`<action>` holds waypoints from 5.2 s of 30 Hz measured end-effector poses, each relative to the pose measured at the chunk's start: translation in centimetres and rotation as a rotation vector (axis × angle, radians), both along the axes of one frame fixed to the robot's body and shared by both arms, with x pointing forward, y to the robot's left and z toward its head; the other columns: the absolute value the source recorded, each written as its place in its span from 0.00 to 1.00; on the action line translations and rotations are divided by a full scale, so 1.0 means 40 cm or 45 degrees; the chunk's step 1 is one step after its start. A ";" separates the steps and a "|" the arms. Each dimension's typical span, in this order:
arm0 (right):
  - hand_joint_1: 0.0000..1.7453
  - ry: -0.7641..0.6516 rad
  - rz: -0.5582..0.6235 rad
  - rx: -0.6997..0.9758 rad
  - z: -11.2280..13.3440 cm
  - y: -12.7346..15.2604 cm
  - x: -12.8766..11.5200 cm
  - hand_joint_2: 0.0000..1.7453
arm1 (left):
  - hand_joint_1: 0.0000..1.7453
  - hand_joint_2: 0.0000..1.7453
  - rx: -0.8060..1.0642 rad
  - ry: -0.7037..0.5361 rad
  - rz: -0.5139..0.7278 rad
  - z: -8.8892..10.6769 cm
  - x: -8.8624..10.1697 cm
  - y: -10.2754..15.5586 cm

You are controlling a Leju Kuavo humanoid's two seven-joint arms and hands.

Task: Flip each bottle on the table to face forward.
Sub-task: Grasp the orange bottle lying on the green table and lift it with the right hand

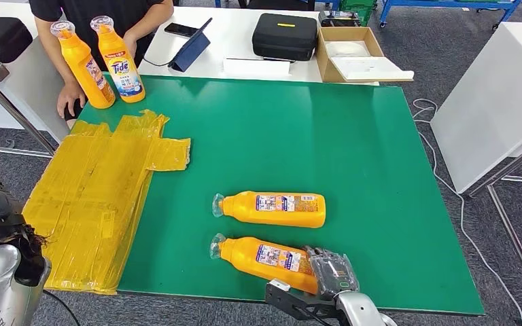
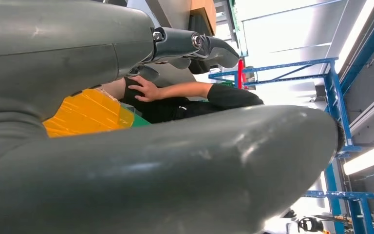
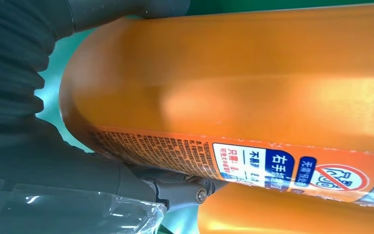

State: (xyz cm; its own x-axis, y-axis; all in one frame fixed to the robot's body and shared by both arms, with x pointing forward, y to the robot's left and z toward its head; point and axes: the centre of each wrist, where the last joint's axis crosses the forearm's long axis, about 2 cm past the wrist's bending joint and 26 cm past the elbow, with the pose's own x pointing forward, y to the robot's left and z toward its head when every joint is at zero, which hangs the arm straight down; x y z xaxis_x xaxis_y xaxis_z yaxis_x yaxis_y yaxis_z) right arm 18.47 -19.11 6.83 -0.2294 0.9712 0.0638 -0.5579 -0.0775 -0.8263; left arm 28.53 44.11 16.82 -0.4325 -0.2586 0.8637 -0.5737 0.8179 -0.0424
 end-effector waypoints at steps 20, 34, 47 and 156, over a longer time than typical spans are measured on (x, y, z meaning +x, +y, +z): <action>1.00 -0.265 0.025 0.521 0.210 -0.016 0.024 1.00 | 0.00 0.50 -0.150 0.079 -0.222 -0.034 -0.040 -0.028; 1.00 -0.549 -0.038 0.867 0.339 -0.050 0.112 1.00 | 0.00 1.00 -0.390 0.172 -0.917 -0.097 -0.167 -0.314; 1.00 -0.478 -0.090 0.916 0.356 0.010 0.183 1.00 | 0.00 1.00 -0.460 0.116 -1.128 -0.059 -0.142 -0.441; 0.00 -0.218 0.211 0.531 0.272 0.387 0.244 0.00 | 1.00 1.00 -0.815 0.113 -1.090 0.043 0.110 -0.541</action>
State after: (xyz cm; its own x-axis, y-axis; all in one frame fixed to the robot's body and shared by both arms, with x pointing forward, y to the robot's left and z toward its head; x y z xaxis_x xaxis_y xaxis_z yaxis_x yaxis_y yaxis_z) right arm 28.22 -3.61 17.71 -0.4203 0.8204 0.3876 -0.4191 0.2034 -0.8849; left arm 32.93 22.48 18.55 -0.1840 0.6127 0.7686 0.1577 0.7902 -0.5922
